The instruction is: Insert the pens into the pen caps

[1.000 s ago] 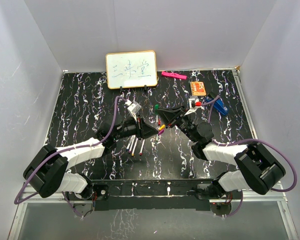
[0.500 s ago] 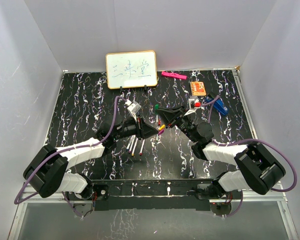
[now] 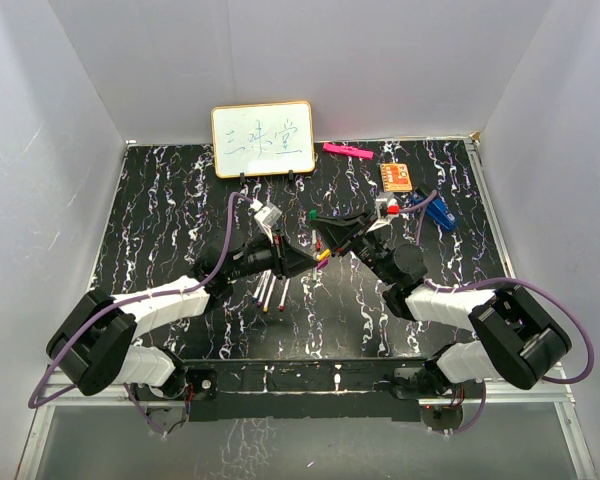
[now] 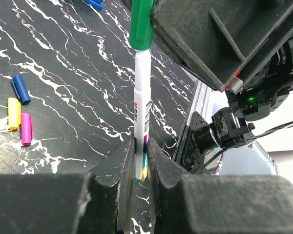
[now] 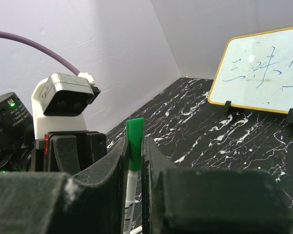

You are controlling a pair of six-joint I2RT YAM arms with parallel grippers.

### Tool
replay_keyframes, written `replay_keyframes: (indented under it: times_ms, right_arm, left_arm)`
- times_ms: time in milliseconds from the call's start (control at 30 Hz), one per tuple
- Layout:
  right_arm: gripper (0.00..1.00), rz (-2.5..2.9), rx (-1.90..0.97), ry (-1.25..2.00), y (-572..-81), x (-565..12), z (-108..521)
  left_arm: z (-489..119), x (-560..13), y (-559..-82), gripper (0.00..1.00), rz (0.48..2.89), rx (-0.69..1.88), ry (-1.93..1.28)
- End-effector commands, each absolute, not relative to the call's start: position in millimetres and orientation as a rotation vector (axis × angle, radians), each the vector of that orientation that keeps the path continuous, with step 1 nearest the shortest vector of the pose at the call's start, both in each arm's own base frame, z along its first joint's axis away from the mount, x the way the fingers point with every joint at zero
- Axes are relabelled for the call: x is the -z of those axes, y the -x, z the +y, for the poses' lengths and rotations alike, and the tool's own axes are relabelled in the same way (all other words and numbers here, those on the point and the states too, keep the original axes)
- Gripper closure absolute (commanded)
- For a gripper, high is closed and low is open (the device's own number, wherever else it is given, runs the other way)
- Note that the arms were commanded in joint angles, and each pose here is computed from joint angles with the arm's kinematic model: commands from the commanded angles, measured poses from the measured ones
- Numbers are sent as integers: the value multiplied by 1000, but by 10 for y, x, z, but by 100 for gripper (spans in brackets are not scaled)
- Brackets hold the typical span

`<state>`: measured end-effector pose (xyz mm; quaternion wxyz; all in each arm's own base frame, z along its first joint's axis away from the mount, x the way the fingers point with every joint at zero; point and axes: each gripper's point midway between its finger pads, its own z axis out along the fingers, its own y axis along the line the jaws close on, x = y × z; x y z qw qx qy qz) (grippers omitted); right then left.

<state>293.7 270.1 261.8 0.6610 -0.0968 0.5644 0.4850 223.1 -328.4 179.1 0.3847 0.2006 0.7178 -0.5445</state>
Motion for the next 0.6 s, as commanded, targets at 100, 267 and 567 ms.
replay_keyframes:
  times_ms: [100,267,567]
  right_arm:
    - [100,1197,-1138,234,-2818,-2863,2690]
    - [100,1206,-1118,231,-2821,-2852,2664]
    - [100,1285,-1104,238,-2844,-2634,2685]
  left_arm:
    - [-3311,-1968,-2266,100,1745,1392,-508]
    - [-3307,-1931,-2269,100,1754,1390,-499]
    - [-3343,-2103,-2337,100,1701,1381,-510]
